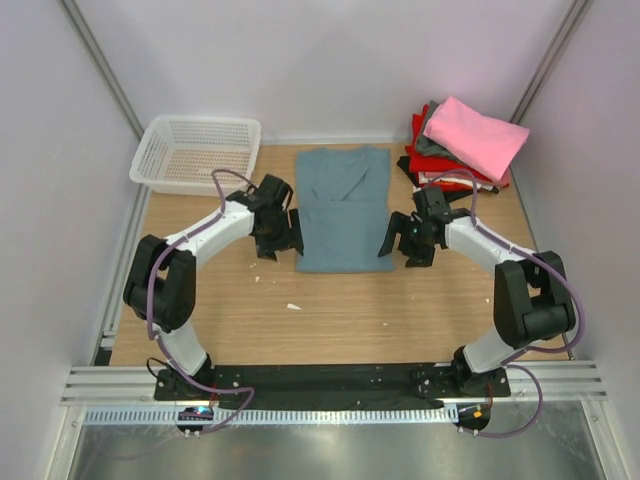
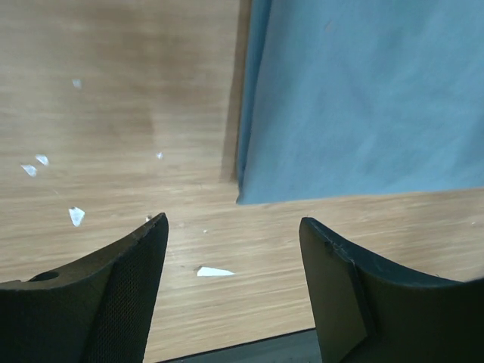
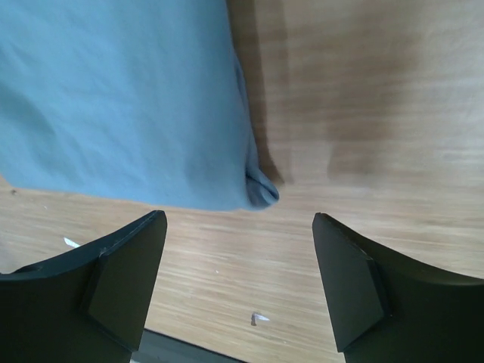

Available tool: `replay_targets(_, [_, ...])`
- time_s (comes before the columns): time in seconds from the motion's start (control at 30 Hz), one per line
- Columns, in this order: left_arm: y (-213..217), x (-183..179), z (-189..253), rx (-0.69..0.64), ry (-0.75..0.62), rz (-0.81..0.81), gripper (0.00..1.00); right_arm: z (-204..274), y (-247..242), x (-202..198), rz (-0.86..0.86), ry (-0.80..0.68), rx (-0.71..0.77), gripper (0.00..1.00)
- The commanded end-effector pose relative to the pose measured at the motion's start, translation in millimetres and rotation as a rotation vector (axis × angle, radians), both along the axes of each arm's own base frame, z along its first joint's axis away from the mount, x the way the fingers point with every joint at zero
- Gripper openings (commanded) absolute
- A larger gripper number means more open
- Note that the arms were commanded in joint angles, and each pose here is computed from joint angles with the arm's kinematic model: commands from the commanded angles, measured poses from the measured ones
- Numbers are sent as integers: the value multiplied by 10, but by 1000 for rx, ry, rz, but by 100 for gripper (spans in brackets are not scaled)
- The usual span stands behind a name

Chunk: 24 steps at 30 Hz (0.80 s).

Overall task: Fold and stack the t-shirts
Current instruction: Fold the tshirt

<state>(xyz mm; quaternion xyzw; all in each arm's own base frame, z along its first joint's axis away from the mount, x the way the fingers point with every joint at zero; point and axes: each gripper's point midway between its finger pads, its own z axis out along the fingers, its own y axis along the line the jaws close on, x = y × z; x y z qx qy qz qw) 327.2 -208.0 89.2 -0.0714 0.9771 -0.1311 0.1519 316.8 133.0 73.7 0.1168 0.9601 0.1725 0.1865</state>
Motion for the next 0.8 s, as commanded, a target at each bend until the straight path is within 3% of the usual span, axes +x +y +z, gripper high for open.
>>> replay_targets(0.0, [-206,-22,12,-132,-68,-9,71,57,229,-9,33,-63,138,84])
replay_targets(0.3, [-224,-172,-410,-128,-30,-7,70,-361,207,-124,25,2,131,64])
replay_targets(0.6, [-216,-180,-537,-128,-29,1,69,-504,206,-154,29,16,128,48])
replay_targets(0.73, [-255,-190,-614,-147,-23,4,64,-545,214,-156,34,23,133,41])
replay_targets(0.77, [-256,-207,-637,-147,-20,4,58,-560,226,-169,40,30,136,37])
